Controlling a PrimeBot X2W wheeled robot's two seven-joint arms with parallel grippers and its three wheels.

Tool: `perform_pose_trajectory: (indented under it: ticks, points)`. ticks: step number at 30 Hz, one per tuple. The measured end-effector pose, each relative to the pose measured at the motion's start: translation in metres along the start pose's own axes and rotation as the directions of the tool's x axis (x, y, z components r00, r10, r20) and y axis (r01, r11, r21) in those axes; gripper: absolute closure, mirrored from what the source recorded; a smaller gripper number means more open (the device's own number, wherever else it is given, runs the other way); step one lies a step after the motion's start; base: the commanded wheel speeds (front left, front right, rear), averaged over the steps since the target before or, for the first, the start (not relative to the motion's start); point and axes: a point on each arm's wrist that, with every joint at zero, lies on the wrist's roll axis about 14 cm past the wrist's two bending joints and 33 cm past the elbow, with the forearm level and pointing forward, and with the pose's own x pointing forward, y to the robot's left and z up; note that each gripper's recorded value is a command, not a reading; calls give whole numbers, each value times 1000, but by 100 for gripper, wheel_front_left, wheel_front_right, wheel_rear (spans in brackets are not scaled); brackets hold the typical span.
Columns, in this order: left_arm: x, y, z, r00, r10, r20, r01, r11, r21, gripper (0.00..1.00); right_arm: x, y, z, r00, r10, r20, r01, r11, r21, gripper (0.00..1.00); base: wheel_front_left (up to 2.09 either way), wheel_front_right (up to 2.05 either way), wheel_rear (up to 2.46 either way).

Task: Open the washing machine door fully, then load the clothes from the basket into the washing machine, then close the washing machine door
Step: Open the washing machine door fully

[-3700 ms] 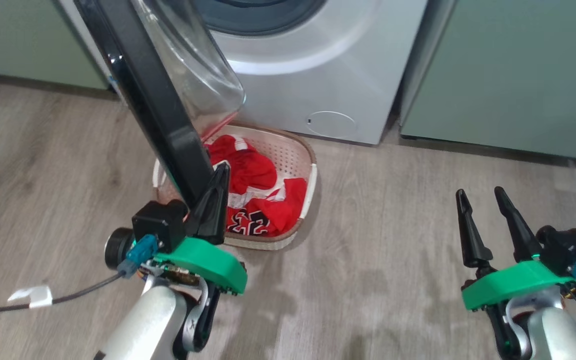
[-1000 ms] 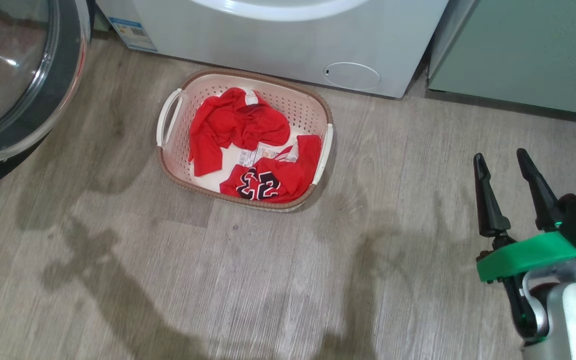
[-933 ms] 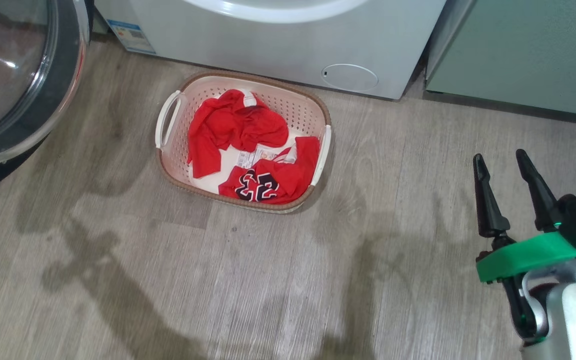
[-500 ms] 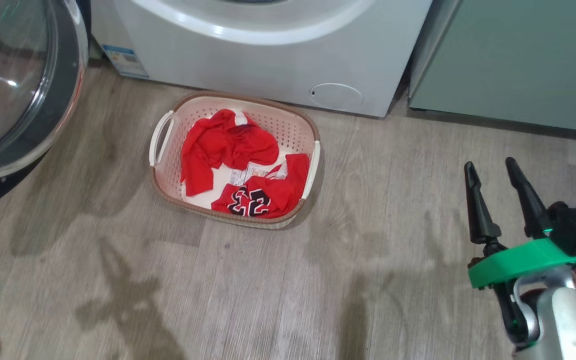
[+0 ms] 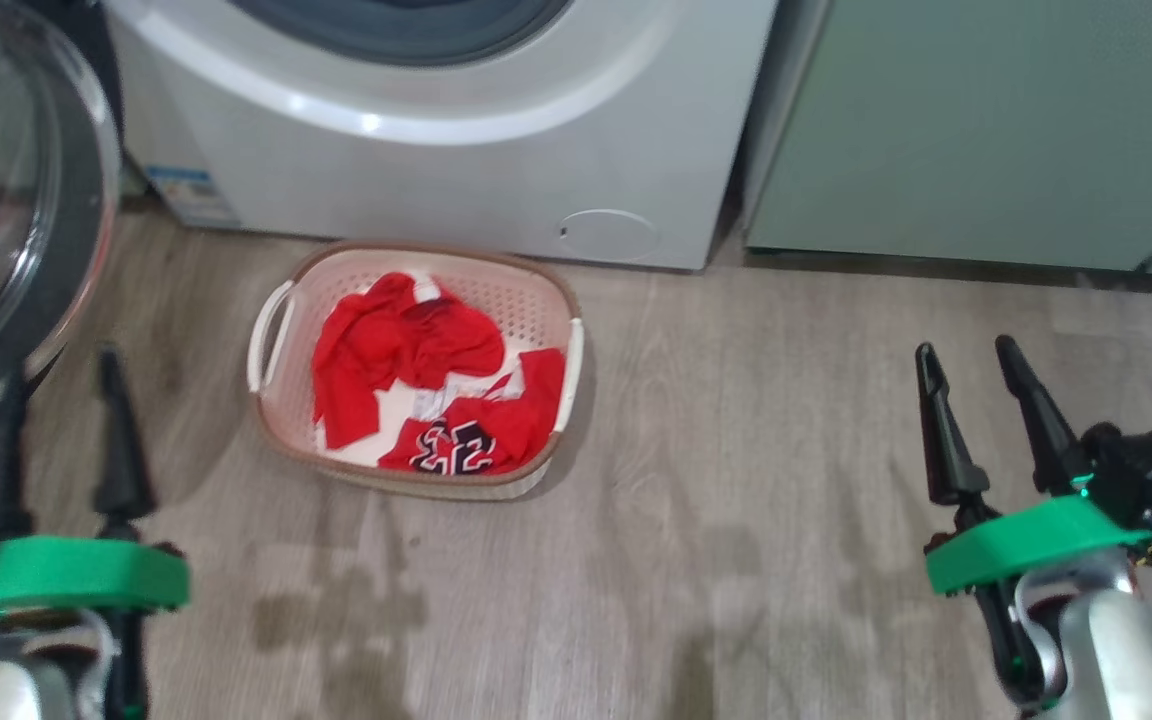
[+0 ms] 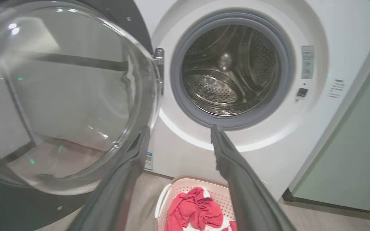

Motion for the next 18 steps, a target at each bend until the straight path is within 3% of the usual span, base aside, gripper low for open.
perform_pose_trajectory:
  ticks: [9,18]
  points:
    - [-2,-64,-12,981,-185,-48,185,983,-14,0,-30,-21,11,997,-70,24,70,997,-12,0,0,0,0]
    - [-15,-93,-26,957,-274,-96,273,962,-28,0,-63,-37,16,991,-132,36,132,991,-17,0,0,0,0]
